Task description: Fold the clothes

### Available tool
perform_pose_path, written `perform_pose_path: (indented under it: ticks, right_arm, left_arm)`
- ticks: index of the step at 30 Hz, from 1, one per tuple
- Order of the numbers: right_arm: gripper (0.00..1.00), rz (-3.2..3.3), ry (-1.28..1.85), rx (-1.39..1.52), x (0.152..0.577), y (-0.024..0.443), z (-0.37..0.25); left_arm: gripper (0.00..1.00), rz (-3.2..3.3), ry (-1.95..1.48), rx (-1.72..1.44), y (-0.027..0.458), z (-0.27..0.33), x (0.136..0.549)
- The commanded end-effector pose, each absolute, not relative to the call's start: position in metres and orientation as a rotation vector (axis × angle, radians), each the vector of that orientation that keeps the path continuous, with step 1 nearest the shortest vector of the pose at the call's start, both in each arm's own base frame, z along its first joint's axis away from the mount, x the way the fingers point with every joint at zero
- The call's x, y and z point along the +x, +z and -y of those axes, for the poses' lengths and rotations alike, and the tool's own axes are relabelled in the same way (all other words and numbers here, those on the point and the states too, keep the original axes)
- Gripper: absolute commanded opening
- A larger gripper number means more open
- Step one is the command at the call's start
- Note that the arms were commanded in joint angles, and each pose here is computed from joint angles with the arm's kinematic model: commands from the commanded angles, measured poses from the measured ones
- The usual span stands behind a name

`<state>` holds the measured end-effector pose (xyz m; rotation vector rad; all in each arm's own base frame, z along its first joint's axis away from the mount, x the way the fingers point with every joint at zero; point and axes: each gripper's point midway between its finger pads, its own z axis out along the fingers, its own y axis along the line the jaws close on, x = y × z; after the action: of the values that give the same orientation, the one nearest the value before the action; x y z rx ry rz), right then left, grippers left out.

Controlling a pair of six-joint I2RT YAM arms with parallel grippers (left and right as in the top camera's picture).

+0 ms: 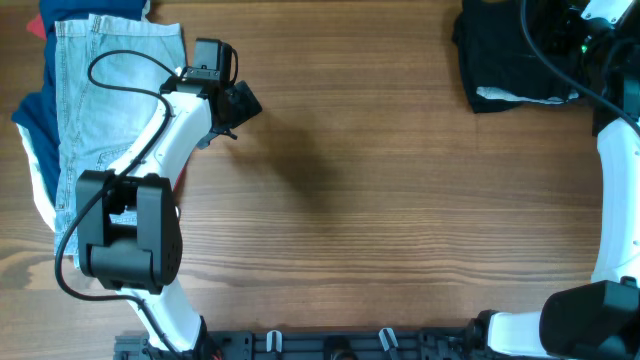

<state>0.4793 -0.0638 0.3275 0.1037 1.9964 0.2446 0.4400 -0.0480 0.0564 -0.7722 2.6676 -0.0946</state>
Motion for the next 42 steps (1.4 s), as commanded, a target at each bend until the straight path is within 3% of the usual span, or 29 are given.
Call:
perform_pose_path:
  ticks: [1, 9, 13, 17, 22, 28, 34, 42]
  right_arm:
    - [1.0, -2.009, 0.221, 0.097, 0.481, 0.321, 0.067]
    - [1.0, -2.011, 0.222, 0.098, 0.481, 0.321, 0.067]
    - [1.0, -2.013, 0.222, 0.098, 0.481, 0.321, 0.067]
    - [1.0, -2.014, 0.222, 0.098, 0.481, 0.32, 0.067]
    - [1.0, -2.016, 0.223, 0.099, 0.48, 0.32, 0.067]
    - [1.0, -2.016, 0.223, 0.099, 0.48, 0.32, 0.067]
    - [0.99, -2.016, 0.223, 0.099, 0.48, 0.32, 0.067]
    - [1.0, -2.016, 0.223, 0.099, 0.48, 0.32, 0.067]
  left_arm:
    - [1.0, -2.654, -0.015, -0.762, 0.066, 0.037, 0.436]
    - [1.0, -2.567, -0.054, -0.664, 0.086, 0.041, 0.457]
    - [1.0, -2.391, -0.099, -0.437, 0.145, 0.05, 0.484]
    - [1.0, -2.231, -0.088, -0.293, 0.214, 0.044, 0.486]
    - [1.0, -2.096, -0.087, -0.342, 0.286, 0.015, 0.456]
    - [1.0, -2.006, -0.042, -0.432, 0.324, -0.031, 0.406]
    - [1.0, -1.923, -0.027, -0.445, 0.322, -0.057, 0.353]
    - [1.0, -1.795, -0.018, -0.457, 0.28, -0.061, 0.288]
